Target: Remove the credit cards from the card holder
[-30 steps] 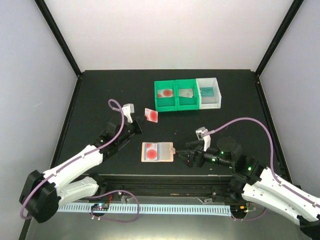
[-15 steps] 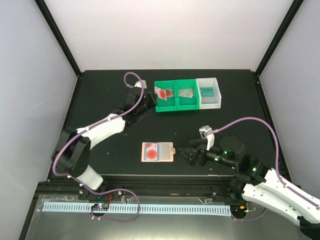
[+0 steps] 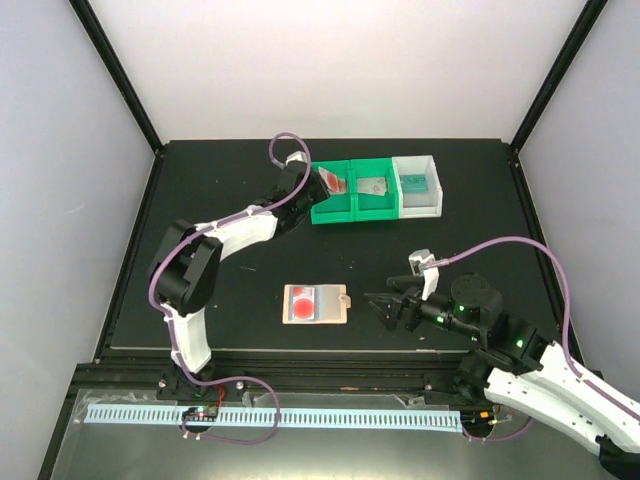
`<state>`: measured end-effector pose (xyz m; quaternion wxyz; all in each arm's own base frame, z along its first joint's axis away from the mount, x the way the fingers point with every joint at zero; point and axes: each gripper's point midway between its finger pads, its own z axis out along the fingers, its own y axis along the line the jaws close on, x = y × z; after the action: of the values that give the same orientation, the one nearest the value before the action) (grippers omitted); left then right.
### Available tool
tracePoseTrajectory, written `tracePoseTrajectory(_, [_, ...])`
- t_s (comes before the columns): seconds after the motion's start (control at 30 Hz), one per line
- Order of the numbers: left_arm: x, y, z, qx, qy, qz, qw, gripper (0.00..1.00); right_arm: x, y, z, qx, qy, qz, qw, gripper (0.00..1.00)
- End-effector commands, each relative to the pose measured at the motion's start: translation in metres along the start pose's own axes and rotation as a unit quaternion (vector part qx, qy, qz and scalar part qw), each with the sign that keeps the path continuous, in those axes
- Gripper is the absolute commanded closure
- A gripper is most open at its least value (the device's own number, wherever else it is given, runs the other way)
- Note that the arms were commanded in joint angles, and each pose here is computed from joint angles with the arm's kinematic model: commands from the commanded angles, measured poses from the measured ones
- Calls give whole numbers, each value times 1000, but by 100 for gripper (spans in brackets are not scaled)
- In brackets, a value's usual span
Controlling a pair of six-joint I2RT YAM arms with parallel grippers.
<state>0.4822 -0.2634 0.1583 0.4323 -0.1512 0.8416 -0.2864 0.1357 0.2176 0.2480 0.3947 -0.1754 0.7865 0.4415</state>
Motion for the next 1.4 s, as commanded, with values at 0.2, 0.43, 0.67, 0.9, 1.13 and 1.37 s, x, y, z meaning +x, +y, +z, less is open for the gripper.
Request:
tracePoseTrajectory(0.2, [-13, 1, 44, -34, -9, 17, 999, 98, -26, 4, -18, 8, -56, 3, 998, 0])
tracePoseTrajectory(0.43, [-13, 9, 63, -53, -16, 37, 998, 98, -33, 0, -23, 27, -69, 2, 997, 0])
tracePoseTrajectory(0.67, [-10, 14, 79, -59, -15, 42, 997, 98, -37, -5, -28, 42, -82, -1, 996, 0])
tracePoseTrajectory(0.9, [-7, 13, 93, -59, -12, 44, 997, 98, -39, -7, -31, 49, -86, -5, 995, 0])
tracePoseTrajectory(1.13, [-2, 15, 102, -58, -3, 45, 997, 98, -39, -9, -33, 55, -90, -7, 994, 0])
tracePoseTrajectory(1.37, [-6, 9, 98, -53, -4, 53, 997, 92, -40, -9, -35, 57, -91, -9, 994, 0])
